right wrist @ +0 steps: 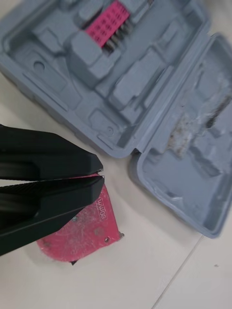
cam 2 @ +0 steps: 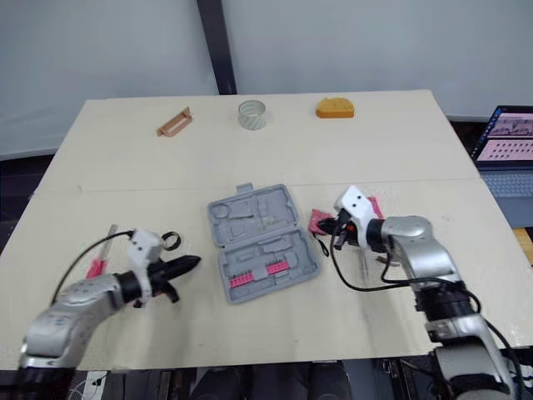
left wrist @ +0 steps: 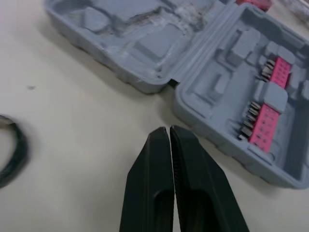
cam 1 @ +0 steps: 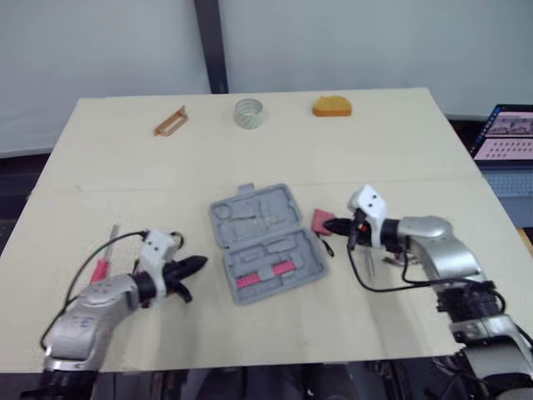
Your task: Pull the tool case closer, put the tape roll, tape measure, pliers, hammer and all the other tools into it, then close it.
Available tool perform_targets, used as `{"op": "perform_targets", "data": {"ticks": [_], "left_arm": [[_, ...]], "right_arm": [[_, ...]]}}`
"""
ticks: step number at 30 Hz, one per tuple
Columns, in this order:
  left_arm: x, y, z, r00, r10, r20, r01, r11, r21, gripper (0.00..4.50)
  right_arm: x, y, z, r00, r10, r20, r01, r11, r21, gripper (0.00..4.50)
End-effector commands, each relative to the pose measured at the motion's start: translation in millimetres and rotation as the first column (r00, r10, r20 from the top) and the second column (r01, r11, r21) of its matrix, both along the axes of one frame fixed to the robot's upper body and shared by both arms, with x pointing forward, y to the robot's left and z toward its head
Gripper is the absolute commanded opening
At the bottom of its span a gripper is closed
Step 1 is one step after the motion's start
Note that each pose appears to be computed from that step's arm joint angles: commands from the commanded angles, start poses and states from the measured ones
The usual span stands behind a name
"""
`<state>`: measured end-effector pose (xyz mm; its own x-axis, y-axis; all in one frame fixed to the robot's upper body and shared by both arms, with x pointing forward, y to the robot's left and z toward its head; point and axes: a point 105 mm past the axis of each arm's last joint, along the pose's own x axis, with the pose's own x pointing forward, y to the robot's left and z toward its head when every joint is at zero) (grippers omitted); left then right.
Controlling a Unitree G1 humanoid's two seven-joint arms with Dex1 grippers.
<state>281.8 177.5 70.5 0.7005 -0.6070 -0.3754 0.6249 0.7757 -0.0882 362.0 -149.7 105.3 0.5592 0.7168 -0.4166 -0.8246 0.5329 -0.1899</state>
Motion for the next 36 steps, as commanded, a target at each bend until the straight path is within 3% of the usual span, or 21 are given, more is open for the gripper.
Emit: {"op": "perform_targets", "data": {"ticks": [1,11,17,36], "left_arm": [[9.7,-13.1,1.5,1.000,0.008,0.025,-0.009,0.999,0.034,0.06],[22.8,-11.5,-8.9,0.999,0.034,0.007,-0.035,0.996,0.087,0.06],[24.9,-3.0,-2.2,0.998,0.051,0.024,-0.053,0.996,0.076,0.06],[29.6,-19.3,-11.3,1.000,-0.023,0.007,0.022,0.997,0.078,0.06]], "right_arm": [[12.2,3.9,2.3,0.999,-0.003,0.048,0.004,1.000,-0.030,0.06],[33.5,25.7,3.4,0.997,0.017,0.077,-0.014,0.999,-0.044,0.06],[36.9,32.6,2.0,0.997,0.025,0.078,-0.021,0.999,-0.050,0.06],[11.1,53.8,-8.5,0.988,0.157,0.002,-0.157,0.987,-0.032,0.06]]}}
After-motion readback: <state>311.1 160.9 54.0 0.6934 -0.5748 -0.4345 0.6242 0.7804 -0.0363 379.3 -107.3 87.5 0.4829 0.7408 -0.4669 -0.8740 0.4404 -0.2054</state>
